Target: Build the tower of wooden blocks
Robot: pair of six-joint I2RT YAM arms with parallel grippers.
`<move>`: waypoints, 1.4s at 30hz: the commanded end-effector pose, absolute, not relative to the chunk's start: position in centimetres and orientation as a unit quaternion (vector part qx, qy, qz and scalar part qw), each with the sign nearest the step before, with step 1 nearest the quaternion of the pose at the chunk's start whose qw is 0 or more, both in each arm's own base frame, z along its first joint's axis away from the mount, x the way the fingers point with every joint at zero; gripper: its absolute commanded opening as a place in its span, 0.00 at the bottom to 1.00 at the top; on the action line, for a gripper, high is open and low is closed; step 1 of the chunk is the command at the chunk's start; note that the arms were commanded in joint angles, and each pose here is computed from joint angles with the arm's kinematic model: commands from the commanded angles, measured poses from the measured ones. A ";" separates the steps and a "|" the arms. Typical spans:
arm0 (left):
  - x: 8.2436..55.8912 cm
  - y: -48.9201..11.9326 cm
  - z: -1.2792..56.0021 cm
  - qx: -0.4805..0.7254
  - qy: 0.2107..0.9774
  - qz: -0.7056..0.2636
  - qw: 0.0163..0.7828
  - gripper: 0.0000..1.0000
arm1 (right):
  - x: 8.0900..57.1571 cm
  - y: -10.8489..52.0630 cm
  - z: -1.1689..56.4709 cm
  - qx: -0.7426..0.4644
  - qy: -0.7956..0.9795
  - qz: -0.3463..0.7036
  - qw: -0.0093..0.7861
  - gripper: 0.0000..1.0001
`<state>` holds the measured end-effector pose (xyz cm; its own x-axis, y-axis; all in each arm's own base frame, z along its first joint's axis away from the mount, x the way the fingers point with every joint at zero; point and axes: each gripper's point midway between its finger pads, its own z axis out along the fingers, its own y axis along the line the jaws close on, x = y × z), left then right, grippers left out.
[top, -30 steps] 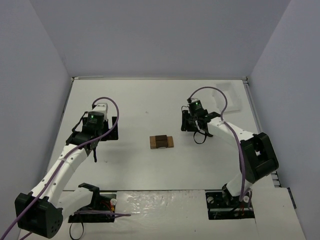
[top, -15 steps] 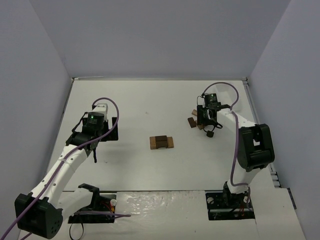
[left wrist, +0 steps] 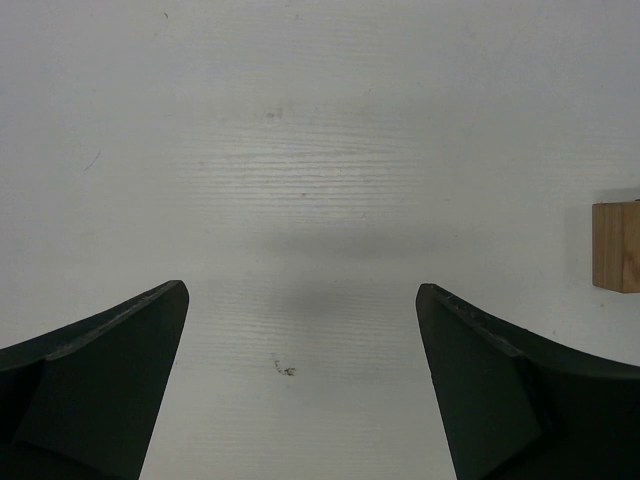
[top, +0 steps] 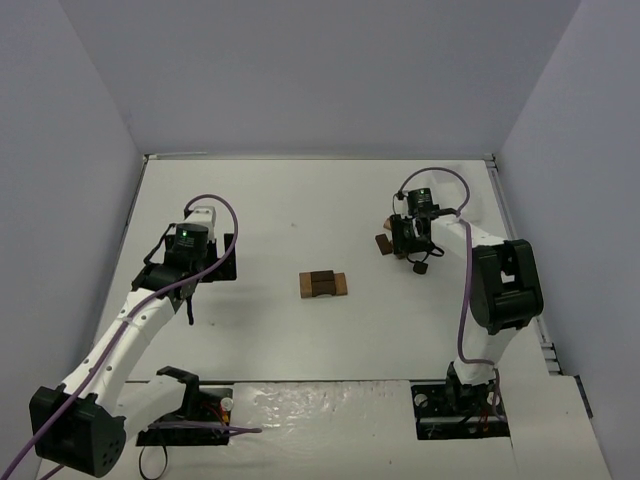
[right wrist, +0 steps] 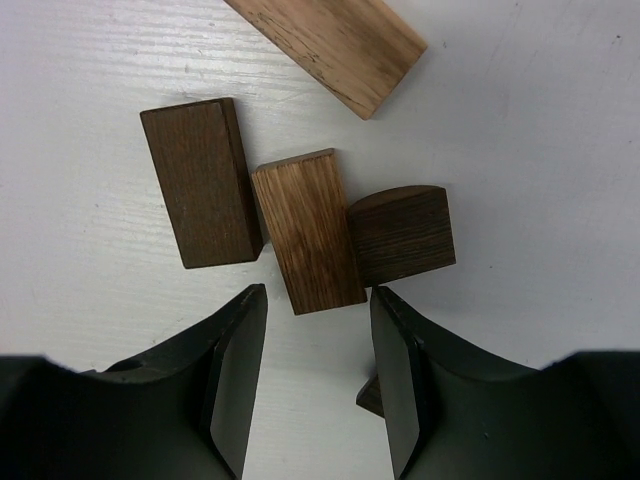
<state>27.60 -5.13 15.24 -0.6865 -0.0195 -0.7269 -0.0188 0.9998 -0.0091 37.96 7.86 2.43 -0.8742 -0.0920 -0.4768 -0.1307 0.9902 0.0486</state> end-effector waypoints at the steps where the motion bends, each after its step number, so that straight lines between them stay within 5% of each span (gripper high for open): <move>1: 29.0 -5.3 17.5 -0.011 0.901 -0.007 0.433 0.97 | 39.1 8.0 3.0 -0.068 0.964 0.040 0.254 0.43; 23: 28.9 -5.2 17.2 -0.011 0.903 -0.003 0.430 0.97 | 40.7 7.9 3.7 -0.074 0.960 0.028 0.267 0.43; 38: 28.9 -5.2 17.2 -0.011 0.903 -0.004 0.429 0.97 | 40.6 7.9 3.0 -0.089 0.961 0.026 0.259 0.30; 42: 28.9 -5.2 17.1 -0.010 0.904 -0.004 0.428 0.97 | 40.5 8.0 3.0 -0.091 0.961 0.026 0.259 0.35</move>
